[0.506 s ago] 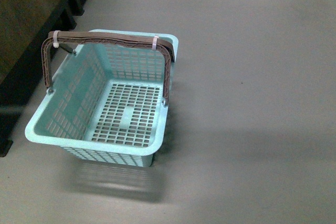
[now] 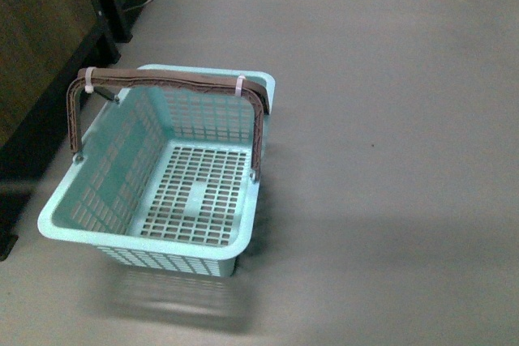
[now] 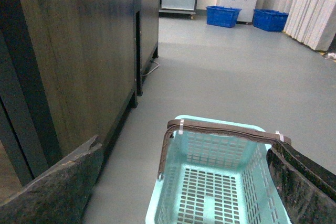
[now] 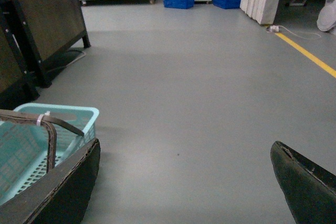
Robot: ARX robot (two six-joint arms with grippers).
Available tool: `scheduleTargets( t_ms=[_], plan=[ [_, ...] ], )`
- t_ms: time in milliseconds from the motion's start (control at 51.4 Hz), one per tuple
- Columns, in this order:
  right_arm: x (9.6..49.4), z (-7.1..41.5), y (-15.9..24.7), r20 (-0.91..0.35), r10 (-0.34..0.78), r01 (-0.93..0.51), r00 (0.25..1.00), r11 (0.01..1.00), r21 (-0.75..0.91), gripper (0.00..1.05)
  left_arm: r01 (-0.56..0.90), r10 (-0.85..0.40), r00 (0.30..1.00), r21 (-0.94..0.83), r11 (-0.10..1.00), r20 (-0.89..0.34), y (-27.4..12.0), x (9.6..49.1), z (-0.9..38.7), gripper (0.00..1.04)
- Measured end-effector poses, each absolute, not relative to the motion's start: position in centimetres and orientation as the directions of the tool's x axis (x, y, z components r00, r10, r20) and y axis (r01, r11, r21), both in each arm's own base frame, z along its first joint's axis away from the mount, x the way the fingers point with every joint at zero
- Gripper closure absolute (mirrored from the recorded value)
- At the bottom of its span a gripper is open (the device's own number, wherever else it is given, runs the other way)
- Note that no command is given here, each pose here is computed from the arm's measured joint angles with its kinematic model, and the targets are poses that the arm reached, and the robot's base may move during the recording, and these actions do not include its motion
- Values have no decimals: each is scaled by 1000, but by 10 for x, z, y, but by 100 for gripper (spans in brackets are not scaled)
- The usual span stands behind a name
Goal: Pick mango and avocado into basket
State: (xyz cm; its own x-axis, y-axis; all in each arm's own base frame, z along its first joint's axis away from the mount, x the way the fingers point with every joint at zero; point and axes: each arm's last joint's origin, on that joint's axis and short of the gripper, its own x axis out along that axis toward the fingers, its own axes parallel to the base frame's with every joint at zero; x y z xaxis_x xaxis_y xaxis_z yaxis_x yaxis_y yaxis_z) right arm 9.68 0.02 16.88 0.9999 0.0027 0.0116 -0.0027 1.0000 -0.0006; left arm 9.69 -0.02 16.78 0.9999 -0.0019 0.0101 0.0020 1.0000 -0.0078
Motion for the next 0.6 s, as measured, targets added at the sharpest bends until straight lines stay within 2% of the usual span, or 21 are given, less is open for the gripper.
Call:
scheduleTargets(
  t_ms=[389,428,467,526,545,604],
  plan=[
    [97,169,0,12,3,-3,1000,1000,-1,9,-7,7,1000,-19,1000,2,0,97,167,9],
    [97,169,0,12,3,-3,1000,1000,-1,9,-50,46,997,-63,997,-58,0,97,167,9],
    [97,169,0,12,2,-2,1000,1000,-1,9,-130,100,975,-145,981,-197,0,99,168,9],
    [97,169,0,12,3,-3,1000,1000,-1,9,-229,136,936,-269,936,-324,0,108,168,9],
    [97,169,0,12,3,-3,1000,1000,-1,9,-231,136,933,-267,936,-333,0,109,167,9],
    [97,169,0,12,3,-3,1000,1000,-1,9,-297,134,914,-407,864,-383,-1,121,165,9]
  ],
)
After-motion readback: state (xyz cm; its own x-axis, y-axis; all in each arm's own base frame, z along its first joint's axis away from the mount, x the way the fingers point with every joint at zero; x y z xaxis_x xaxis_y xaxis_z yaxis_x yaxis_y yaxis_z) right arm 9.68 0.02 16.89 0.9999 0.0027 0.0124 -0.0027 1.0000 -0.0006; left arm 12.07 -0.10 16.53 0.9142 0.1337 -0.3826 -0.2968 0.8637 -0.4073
